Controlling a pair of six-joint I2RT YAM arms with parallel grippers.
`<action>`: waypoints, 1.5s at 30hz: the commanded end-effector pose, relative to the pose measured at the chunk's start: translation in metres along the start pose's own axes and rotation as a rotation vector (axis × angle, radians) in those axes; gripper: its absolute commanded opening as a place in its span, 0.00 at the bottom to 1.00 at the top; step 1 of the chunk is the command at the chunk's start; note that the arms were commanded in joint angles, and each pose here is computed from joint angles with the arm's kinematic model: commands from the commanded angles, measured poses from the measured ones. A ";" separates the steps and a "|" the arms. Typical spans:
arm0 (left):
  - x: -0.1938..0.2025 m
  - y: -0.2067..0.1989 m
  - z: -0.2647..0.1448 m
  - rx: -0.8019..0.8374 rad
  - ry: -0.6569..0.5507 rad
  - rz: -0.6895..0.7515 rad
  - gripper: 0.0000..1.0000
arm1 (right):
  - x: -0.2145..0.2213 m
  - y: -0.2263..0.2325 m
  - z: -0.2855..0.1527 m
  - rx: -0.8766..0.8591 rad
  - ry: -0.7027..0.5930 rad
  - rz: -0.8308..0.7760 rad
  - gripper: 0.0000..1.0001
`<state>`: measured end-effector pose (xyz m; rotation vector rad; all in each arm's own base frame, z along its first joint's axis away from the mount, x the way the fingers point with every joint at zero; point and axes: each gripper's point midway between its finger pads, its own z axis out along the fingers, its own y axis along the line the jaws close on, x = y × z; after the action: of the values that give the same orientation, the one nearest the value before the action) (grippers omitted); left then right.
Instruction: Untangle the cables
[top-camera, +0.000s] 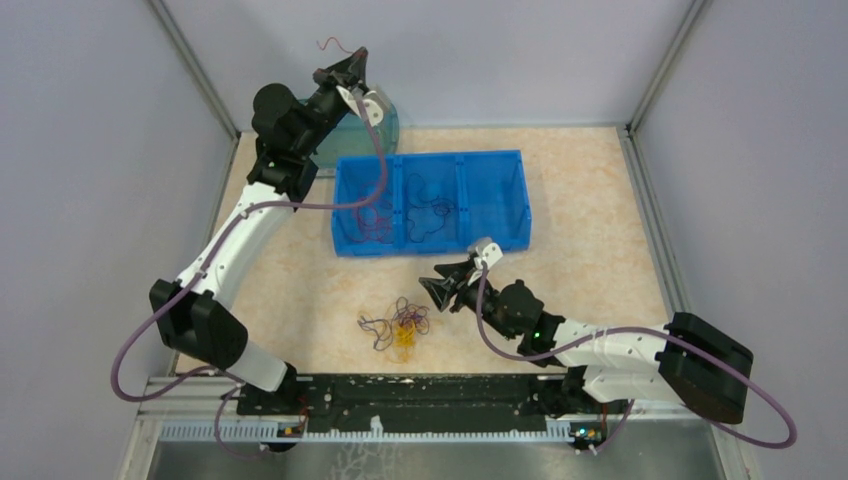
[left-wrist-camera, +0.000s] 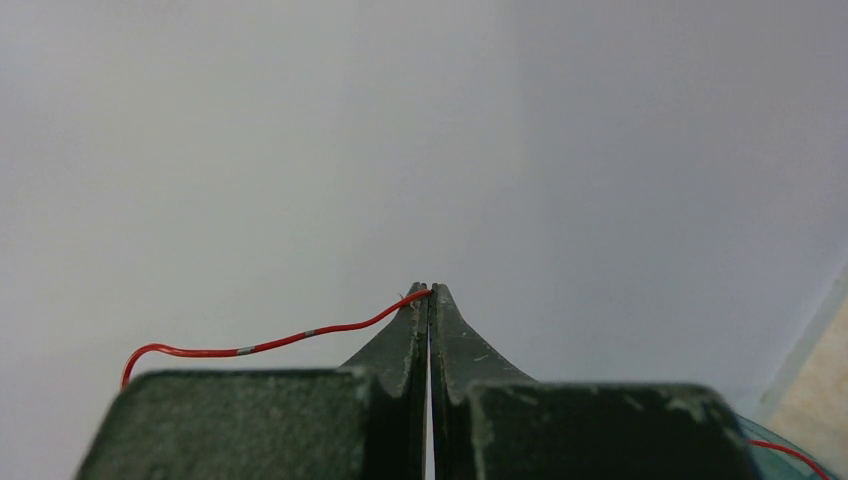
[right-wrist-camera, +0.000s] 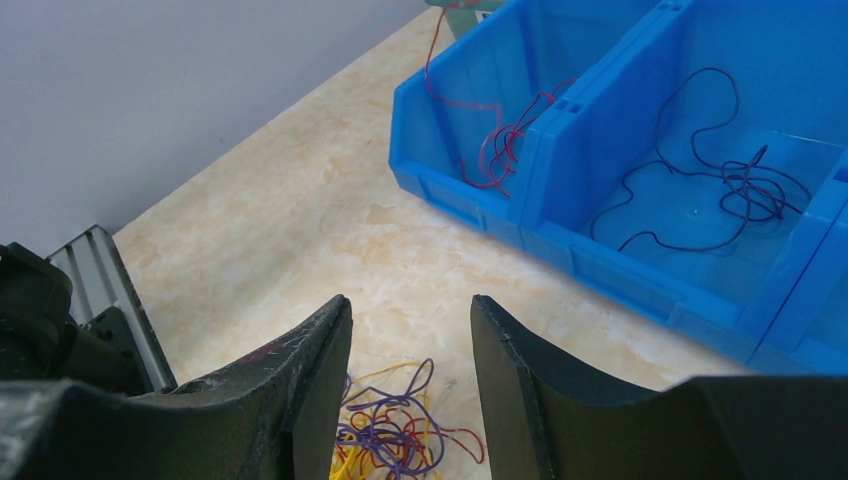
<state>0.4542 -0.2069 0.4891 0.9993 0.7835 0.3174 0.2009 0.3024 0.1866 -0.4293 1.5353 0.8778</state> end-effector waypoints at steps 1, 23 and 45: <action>-0.010 0.036 0.013 -0.086 -0.029 0.076 0.00 | -0.011 0.003 0.000 -0.007 -0.042 0.005 0.48; 0.128 -0.156 -0.042 0.424 0.442 -0.263 0.00 | -0.011 -0.005 -0.006 0.030 -0.040 0.001 0.47; 0.213 -0.228 -0.092 0.573 0.726 -0.235 0.01 | -0.011 -0.014 -0.007 0.072 -0.032 0.003 0.47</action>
<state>0.5128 -0.1554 0.1827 1.3115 1.7110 0.1949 0.2047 0.2900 0.1765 -0.4047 1.5775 0.8163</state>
